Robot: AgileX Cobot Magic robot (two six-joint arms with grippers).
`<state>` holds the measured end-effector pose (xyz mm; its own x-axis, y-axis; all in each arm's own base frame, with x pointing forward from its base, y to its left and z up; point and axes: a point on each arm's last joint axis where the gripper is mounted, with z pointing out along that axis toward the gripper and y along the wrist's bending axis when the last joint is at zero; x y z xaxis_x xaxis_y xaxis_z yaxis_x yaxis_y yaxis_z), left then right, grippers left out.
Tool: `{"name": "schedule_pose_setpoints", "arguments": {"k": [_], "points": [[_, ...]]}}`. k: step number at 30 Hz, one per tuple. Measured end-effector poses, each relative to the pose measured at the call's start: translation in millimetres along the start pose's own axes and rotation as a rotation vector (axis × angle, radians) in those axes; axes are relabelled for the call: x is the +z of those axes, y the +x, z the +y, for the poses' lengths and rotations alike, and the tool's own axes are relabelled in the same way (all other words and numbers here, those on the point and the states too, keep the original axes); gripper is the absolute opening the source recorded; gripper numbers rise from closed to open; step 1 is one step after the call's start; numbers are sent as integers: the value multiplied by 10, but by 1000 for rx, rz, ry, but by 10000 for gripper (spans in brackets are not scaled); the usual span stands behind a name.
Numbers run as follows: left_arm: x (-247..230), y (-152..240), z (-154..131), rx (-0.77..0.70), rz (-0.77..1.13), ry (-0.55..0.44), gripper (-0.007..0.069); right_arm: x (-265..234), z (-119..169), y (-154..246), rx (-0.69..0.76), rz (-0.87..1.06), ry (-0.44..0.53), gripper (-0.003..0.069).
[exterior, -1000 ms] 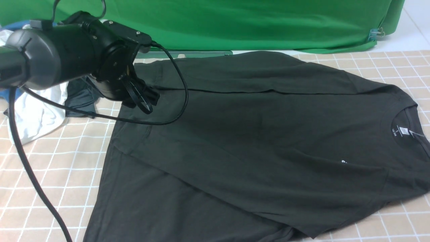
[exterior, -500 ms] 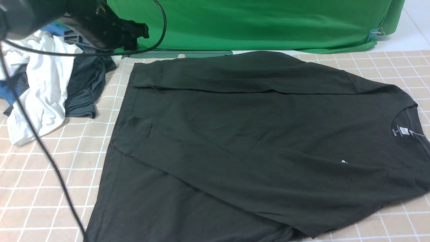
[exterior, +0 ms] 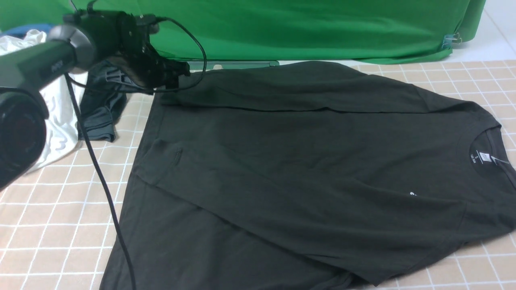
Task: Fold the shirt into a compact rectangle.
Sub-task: 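Grab the top left corner of the dark shirt with the left gripper, then fold the left side of the dark shirt inward over its body with the left gripper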
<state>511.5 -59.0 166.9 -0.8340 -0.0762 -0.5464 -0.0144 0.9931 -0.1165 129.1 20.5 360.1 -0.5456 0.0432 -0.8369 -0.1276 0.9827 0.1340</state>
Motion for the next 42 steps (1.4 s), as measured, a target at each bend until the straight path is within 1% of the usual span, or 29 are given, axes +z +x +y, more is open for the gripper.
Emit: {"name": "schedule_pose_setpoints", "arguments": {"k": [7, 9, 10, 12, 13, 14, 16, 18, 23, 27, 32, 34, 35, 39, 42], "points": [[122, 61, -3, -10, 18, 15, 417, 0, 0, 0, 0, 0, 0, 141], [158, 77, 0, -2, 21, 16, 404, 0, 0, 0, 0, 0, 0, 144], [159, 73, -1, 0, 18, 16, 386, 0, 0, 0, 0, 0, 0, 144], [170, 77, 1, 3, 19, 16, 317, 0, 0, 0, 0, 0, 0, 144], [175, 74, 0, 10, 14, 17, 251, 0, 0, 0, 0, 0, 0, 144], [175, 71, 0, 17, 12, 17, 214, 0, 0, 0, 0, 0, 0, 144], [178, 74, -2, 32, 12, 19, 69, 0, 0, 0, 0, 0, 0, 144], [166, 69, -3, 35, 12, 20, 45, 0, 0, 0, 0, 0, 0, 144], [-65, -7, -24, 52, 19, 20, 36, 0, 0, 0, 1, 0, 0, 144], [-409, -117, -63, 70, 6, 34, 36, 0, 0, 0, 1, 0, 0, 144], [-879, -149, -115, 115, 69, 63, 36, 0, 0, 0, 1, 0, 0, 144], [-969, -151, -122, 118, 81, 66, 36, 0, 0, 0, 1, 0, 0, 144], [-1131, -165, -134, 121, 85, 71, 36, 0, 0, 0, 1, 0, 0, 144], [-1402, -104, -137, 125, 124, 73, 36, 0, 0, 1, 1, 1, 0, 144], [-1485, 87, -108, 120, 181, 69, 36, 0, 0, 1, 1, 1, 0, 144]]}}
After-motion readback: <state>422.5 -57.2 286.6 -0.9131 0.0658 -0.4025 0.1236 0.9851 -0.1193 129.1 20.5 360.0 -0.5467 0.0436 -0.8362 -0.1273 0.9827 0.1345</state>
